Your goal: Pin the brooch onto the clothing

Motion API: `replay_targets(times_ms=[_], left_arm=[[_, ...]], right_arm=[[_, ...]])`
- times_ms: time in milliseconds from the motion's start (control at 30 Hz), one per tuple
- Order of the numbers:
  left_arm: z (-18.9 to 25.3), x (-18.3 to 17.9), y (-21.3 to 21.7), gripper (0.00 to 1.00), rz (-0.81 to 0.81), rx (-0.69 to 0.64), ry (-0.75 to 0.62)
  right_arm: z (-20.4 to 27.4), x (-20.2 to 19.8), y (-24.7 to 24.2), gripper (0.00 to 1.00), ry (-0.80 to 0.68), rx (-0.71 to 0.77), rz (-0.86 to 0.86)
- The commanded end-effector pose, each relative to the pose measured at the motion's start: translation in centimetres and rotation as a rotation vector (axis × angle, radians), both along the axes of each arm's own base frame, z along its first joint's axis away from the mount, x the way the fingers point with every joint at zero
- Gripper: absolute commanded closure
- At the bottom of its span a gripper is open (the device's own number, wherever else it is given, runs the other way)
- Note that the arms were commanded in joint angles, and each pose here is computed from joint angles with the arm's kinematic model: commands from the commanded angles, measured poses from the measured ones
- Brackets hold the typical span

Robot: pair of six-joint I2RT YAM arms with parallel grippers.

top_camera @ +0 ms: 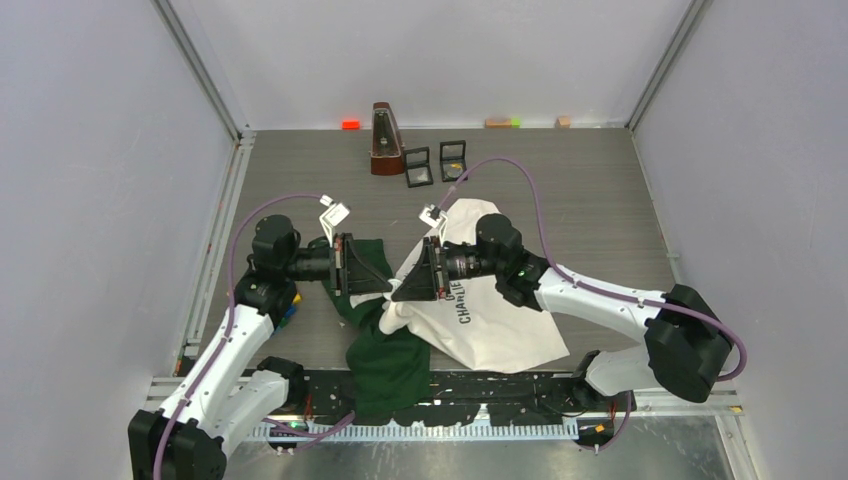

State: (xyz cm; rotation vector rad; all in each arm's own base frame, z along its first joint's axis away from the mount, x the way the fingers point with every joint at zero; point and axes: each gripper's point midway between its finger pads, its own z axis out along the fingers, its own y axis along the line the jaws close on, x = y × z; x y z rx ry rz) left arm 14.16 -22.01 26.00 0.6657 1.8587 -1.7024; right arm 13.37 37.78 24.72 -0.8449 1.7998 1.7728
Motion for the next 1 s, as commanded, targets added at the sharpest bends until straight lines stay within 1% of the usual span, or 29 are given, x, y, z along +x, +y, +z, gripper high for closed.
replay_targets(times_ms=[0,167,333,700,967], left_arm=[[0.8,-1.5,-0.5,1.00,-0.085,-0.024,-0.032],[0.9,-1.6,-0.5,1.00,-0.088,-0.025,-0.036],[0.9,-1.7,-0.6,1.00,-0.091,-0.026,-0.039],[0.9,-1.8,-0.6,1.00,-0.095,-0.026,-0.041],[0.8,-1.7,-0.5,1.00,-0.083,-0.014,-0.051]], right_arm=[[3.5,2.0,1.6,0.91,-0.086,0.078,-0.074],[3.2,2.9,1.4,0.95,-0.059,0.066,-0.109],[2.4,4.3,1.2,0.99,-0.002,0.043,-0.151],[0.7,6.9,0.7,0.99,0.114,0.016,-0.224],[-0.4,9.1,-0.8,0.99,0.161,0.015,-0.309]])
